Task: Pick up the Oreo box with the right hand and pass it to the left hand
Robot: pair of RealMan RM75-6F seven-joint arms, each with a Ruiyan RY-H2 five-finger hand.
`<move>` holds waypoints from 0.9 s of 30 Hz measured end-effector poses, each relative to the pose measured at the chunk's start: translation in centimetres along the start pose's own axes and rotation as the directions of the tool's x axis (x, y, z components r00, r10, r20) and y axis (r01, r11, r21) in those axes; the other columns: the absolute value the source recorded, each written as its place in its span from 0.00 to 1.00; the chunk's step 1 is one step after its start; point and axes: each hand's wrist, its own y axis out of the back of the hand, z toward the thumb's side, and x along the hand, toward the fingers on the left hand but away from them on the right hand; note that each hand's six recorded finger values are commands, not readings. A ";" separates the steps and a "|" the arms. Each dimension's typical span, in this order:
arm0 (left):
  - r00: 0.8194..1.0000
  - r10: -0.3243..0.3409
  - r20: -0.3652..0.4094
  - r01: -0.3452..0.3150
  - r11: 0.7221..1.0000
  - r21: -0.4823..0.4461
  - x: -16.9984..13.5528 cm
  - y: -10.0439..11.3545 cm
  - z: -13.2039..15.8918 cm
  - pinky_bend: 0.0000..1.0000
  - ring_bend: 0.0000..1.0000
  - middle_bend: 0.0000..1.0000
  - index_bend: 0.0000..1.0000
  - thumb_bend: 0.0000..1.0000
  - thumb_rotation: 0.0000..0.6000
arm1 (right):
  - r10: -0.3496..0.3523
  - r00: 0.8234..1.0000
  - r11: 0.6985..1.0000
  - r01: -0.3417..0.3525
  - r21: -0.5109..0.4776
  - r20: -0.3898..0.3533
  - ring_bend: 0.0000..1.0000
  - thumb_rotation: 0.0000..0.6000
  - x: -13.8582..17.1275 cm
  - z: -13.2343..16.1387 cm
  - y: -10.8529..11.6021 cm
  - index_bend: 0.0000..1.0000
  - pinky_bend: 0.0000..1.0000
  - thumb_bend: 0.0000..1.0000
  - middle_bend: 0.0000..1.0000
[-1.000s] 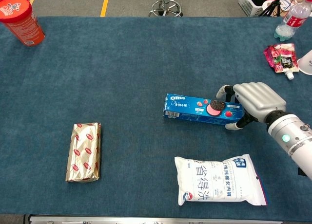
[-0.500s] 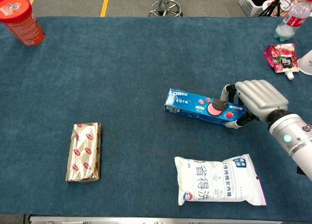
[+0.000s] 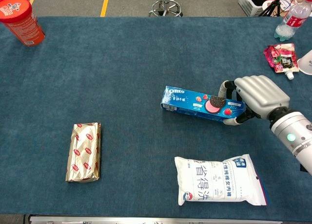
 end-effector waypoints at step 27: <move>0.919 -0.273 0.284 0.272 0.961 0.042 5.8 -5.0 14.0 0.27 0.13 0.11 0.16 0.07 1.00 | -0.047 0.990 0.998 0.040 -0.056 -0.132 0.62 1.00 -1.1 1.2 4.9 0.55 0.55 0.17 0.62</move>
